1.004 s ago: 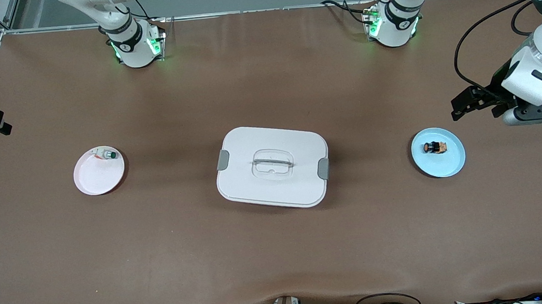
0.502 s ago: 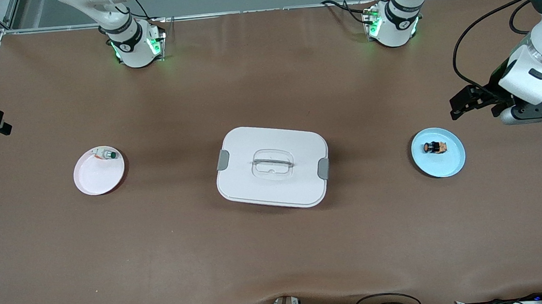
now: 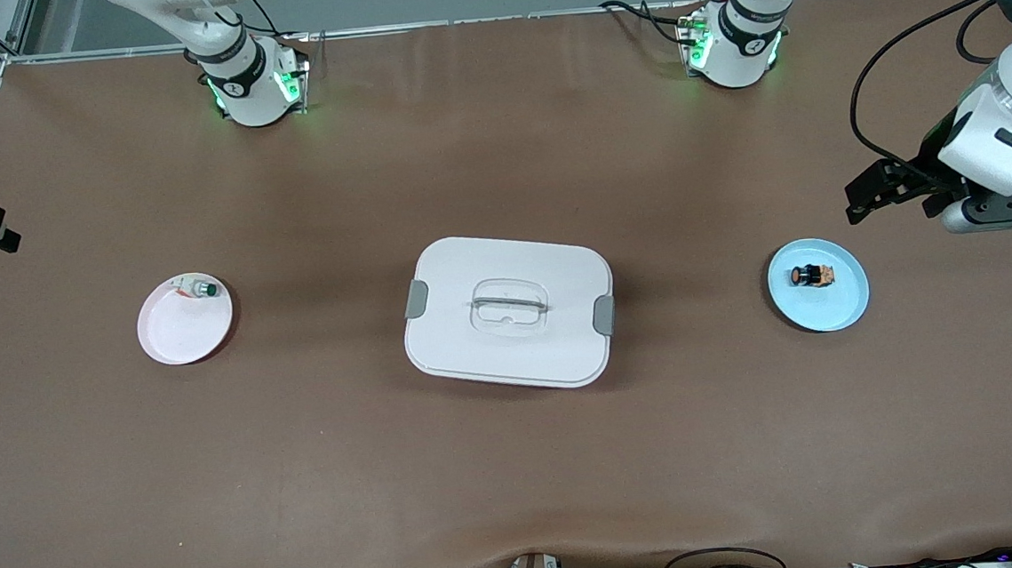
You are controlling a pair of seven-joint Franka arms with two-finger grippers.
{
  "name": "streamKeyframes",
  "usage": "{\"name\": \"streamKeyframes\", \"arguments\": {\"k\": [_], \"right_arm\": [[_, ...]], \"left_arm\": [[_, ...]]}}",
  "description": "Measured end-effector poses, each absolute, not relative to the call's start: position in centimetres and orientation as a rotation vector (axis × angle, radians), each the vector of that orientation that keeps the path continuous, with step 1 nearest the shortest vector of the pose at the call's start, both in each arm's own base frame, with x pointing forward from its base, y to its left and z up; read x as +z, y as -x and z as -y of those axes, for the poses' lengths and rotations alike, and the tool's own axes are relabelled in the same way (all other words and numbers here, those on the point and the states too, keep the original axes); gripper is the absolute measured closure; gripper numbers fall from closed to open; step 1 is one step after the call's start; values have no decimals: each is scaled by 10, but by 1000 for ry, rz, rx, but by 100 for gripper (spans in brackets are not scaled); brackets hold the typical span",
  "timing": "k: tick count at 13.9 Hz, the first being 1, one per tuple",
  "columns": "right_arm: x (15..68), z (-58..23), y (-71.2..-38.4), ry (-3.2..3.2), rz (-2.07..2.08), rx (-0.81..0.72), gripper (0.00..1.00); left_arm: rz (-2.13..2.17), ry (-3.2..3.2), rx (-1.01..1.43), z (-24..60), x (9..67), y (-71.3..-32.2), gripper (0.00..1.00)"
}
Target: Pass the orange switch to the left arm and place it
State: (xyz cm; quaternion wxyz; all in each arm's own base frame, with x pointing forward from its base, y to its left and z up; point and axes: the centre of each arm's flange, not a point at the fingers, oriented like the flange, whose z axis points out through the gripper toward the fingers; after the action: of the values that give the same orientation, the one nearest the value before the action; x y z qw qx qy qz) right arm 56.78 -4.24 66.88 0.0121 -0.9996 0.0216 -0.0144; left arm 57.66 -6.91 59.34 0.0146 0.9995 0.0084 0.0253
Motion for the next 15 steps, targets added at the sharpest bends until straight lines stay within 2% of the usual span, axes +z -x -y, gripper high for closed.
{"name": "streamKeyframes", "arguments": {"k": [9, 15], "right_arm": [[669, 43, -568, 3116, -70, -45, 0], [668, 44, -568, 3116, -75, -43, 0]], "left_arm": [[-36, -3110, 190, 58, 616, -553, 0], [-62, -3121, 125, 52, 624, -539, 0]]}}
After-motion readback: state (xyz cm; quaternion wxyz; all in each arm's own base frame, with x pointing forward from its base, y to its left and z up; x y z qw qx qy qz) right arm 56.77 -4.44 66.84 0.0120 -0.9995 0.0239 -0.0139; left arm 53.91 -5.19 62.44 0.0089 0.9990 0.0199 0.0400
